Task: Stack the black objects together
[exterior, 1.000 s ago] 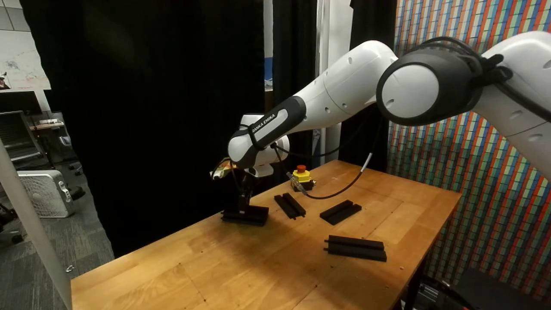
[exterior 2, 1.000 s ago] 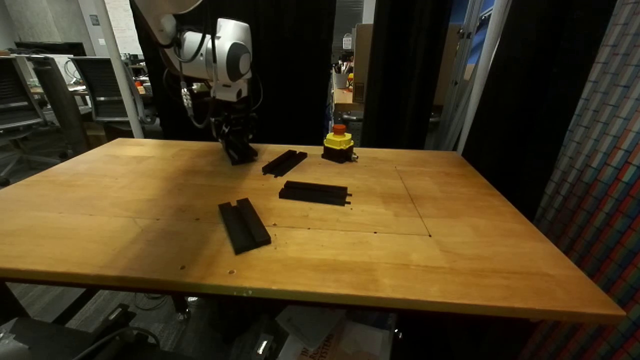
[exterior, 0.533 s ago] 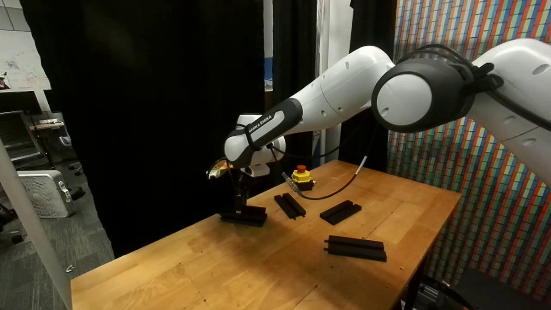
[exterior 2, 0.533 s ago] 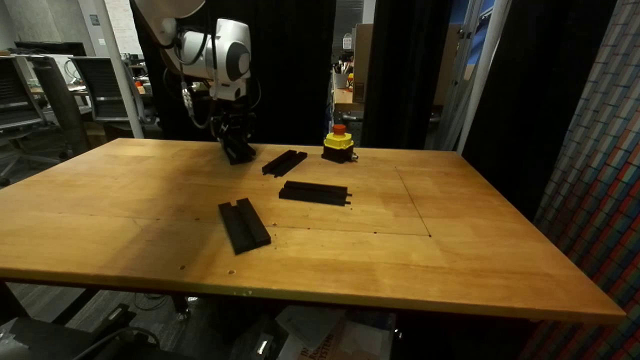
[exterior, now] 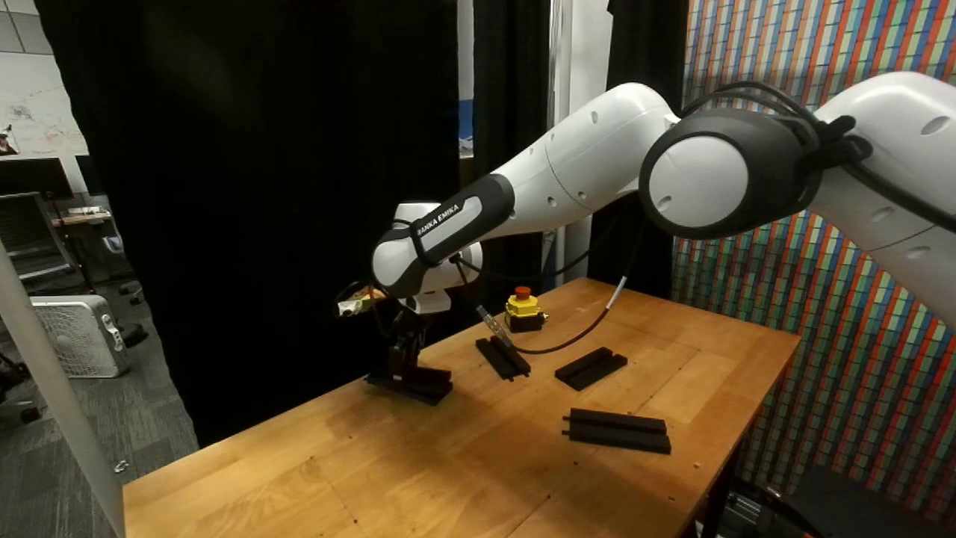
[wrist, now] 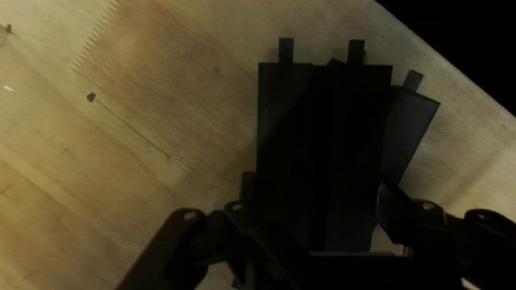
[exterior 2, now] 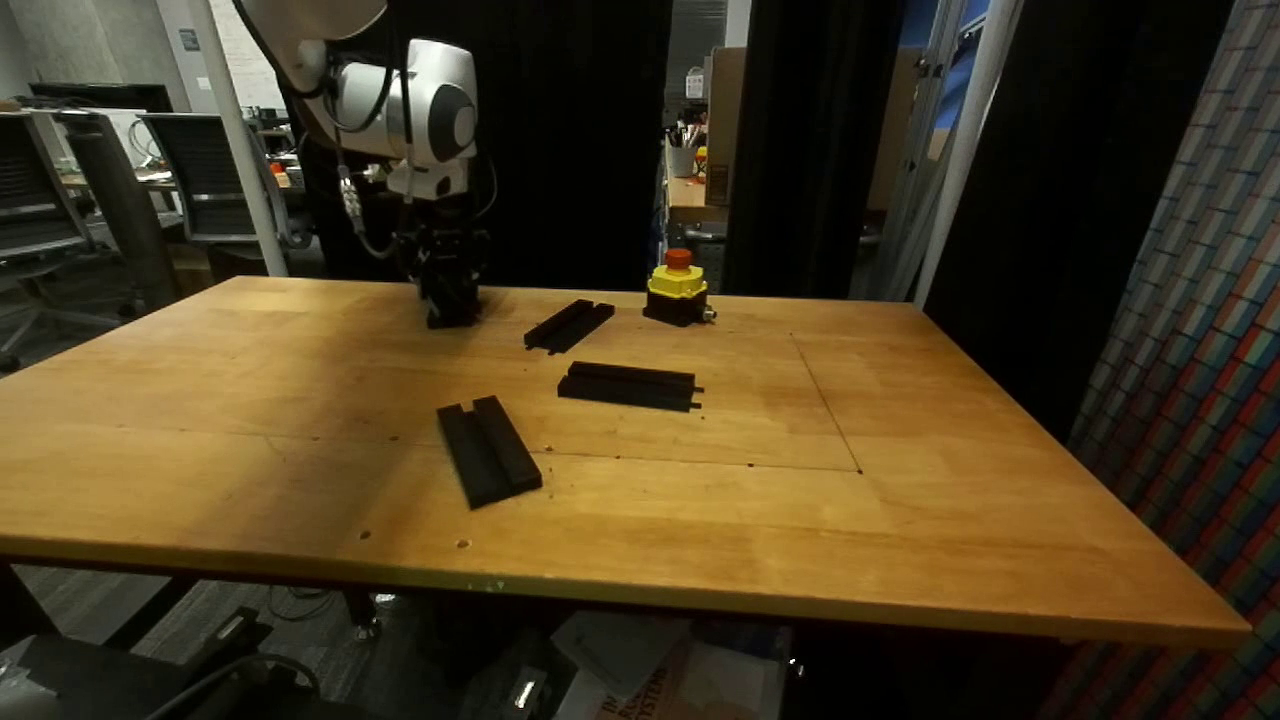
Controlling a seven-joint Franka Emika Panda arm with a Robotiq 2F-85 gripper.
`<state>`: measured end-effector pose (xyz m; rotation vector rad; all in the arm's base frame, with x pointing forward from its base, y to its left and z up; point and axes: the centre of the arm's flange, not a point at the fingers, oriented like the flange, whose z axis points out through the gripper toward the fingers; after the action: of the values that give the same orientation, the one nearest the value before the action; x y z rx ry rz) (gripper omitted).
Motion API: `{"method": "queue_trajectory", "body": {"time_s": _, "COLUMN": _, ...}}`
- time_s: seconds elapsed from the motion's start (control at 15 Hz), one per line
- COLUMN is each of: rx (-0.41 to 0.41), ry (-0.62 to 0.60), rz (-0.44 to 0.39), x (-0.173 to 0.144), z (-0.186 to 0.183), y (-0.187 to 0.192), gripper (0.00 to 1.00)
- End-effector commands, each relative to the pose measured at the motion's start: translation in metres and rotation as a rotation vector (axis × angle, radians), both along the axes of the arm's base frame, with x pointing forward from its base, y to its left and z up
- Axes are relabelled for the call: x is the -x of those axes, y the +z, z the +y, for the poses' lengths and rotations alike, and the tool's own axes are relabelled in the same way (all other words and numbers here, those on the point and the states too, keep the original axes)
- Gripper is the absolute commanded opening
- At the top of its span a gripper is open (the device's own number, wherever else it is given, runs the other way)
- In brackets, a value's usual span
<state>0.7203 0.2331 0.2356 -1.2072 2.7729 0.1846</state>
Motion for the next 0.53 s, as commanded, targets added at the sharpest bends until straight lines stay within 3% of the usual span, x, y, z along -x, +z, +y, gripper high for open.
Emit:
{"method": "queue_trajectory", "body": {"time_s": 0.0, "rx": -0.018, "ry": -0.076, "rz": 0.03, "x": -0.005, "z": 0.0212, "y": 0.0021, "gripper": 0.45}}
{"method": "queue_trajectory", "body": {"time_s": 0.47, "rx": -0.028, "ry": -0.189, "rz": 0.016, "x": 0.0017, "z": 0.0238, "y": 0.0062, "gripper": 0.45}}
